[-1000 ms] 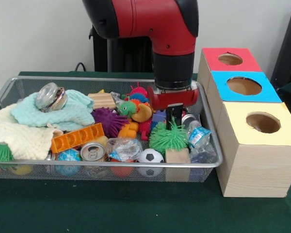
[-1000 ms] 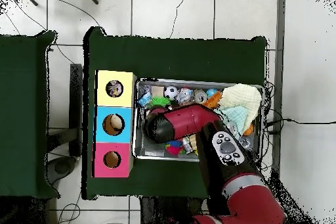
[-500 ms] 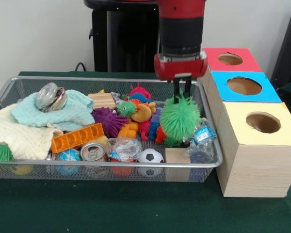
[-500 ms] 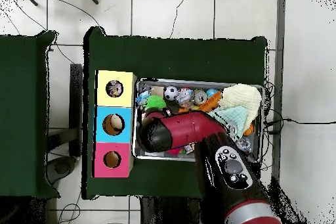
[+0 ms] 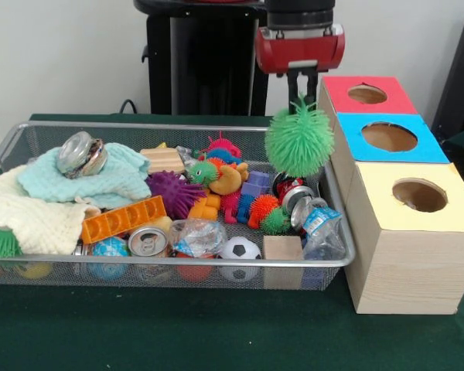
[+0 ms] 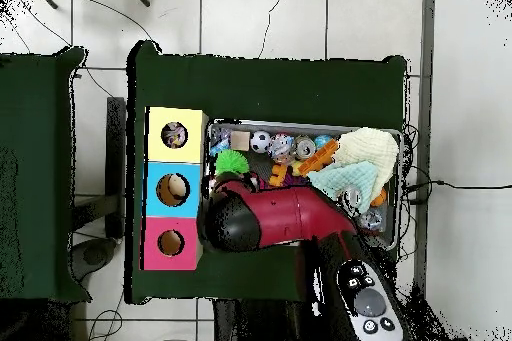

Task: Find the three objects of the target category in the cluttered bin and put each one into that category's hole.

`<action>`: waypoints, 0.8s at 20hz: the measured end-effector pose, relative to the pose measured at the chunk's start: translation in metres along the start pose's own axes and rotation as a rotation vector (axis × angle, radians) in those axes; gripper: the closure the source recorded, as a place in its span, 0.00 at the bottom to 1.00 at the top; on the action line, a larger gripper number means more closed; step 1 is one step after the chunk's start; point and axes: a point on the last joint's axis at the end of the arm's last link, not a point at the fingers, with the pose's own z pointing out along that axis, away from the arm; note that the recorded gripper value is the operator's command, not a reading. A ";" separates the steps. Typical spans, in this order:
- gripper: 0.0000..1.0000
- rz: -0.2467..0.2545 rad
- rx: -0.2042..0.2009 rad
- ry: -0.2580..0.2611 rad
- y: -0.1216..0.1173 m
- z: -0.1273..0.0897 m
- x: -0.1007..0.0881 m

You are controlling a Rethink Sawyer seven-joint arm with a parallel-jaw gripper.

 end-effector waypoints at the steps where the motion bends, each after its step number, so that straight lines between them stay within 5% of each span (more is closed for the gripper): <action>1: 1.00 0.001 0.001 0.002 0.001 -0.002 0.002; 16: 1.00 -0.049 -0.011 0.079 0.033 -0.012 0.053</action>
